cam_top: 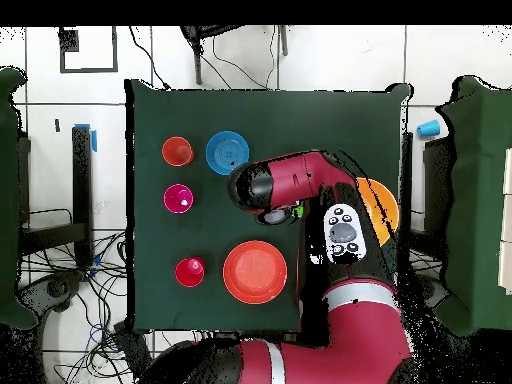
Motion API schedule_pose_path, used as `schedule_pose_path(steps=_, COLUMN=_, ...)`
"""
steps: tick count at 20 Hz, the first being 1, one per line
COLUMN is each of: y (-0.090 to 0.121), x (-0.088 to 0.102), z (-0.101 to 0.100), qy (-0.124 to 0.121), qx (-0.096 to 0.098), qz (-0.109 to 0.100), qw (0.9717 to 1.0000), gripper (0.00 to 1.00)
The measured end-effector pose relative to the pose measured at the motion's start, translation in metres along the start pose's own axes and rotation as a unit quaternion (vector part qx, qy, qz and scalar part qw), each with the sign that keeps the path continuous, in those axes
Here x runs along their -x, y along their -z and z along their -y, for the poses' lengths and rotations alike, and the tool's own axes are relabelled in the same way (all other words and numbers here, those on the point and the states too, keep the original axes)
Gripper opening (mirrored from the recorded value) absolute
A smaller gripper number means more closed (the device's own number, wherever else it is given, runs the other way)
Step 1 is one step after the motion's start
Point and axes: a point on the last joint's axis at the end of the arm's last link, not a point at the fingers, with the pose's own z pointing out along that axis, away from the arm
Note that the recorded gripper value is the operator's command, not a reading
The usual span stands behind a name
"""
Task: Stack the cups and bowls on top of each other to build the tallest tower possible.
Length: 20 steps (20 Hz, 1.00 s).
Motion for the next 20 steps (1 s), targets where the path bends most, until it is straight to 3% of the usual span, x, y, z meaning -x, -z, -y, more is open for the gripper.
schedule_pose_path(steps=20, y=0.004, x=-0.0009, z=0.0032, qy=0.006, qx=-0.013, qz=-0.026, qw=0.9996, gripper=0.0)
